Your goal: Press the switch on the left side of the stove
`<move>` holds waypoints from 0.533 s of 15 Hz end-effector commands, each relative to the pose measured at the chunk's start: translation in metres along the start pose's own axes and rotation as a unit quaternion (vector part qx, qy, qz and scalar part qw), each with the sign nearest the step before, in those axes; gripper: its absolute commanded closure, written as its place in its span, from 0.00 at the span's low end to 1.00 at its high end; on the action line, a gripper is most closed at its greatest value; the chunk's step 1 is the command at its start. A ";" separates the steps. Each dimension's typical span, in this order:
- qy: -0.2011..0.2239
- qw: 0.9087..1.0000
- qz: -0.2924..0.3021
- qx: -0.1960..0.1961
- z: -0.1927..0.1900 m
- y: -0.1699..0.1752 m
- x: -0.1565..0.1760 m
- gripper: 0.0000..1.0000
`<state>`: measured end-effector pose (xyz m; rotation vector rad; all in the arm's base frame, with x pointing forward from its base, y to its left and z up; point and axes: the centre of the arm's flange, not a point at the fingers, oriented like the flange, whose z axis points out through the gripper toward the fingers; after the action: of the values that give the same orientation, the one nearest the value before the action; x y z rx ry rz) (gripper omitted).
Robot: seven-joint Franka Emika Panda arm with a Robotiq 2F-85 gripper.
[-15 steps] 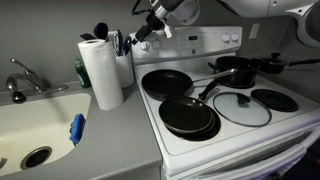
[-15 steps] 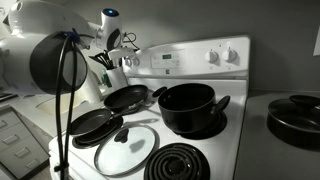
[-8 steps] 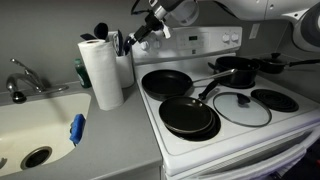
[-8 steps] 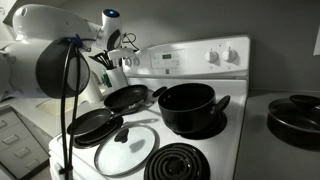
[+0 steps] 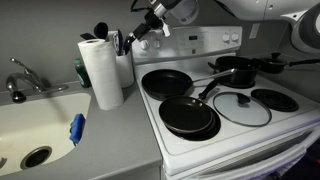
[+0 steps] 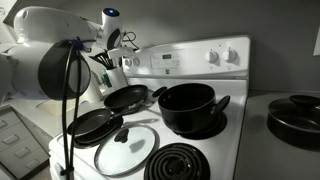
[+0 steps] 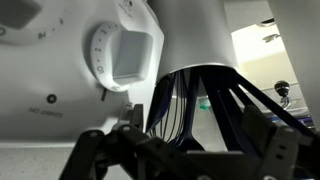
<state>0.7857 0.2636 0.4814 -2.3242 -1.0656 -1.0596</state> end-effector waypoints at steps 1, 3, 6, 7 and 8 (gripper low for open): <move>0.005 1.000 0.003 -0.007 0.001 0.010 0.014 0.00; 0.005 1.000 0.007 -0.010 -0.002 0.012 0.015 0.00; 0.000 1.000 0.019 -0.011 -0.002 0.014 0.012 0.00; -0.002 1.000 0.024 -0.011 -0.002 0.015 0.011 0.00; -0.005 0.999 0.029 -0.013 -0.001 0.015 0.009 0.00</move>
<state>0.7877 0.2572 0.4890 -2.3427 -1.0122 -1.0705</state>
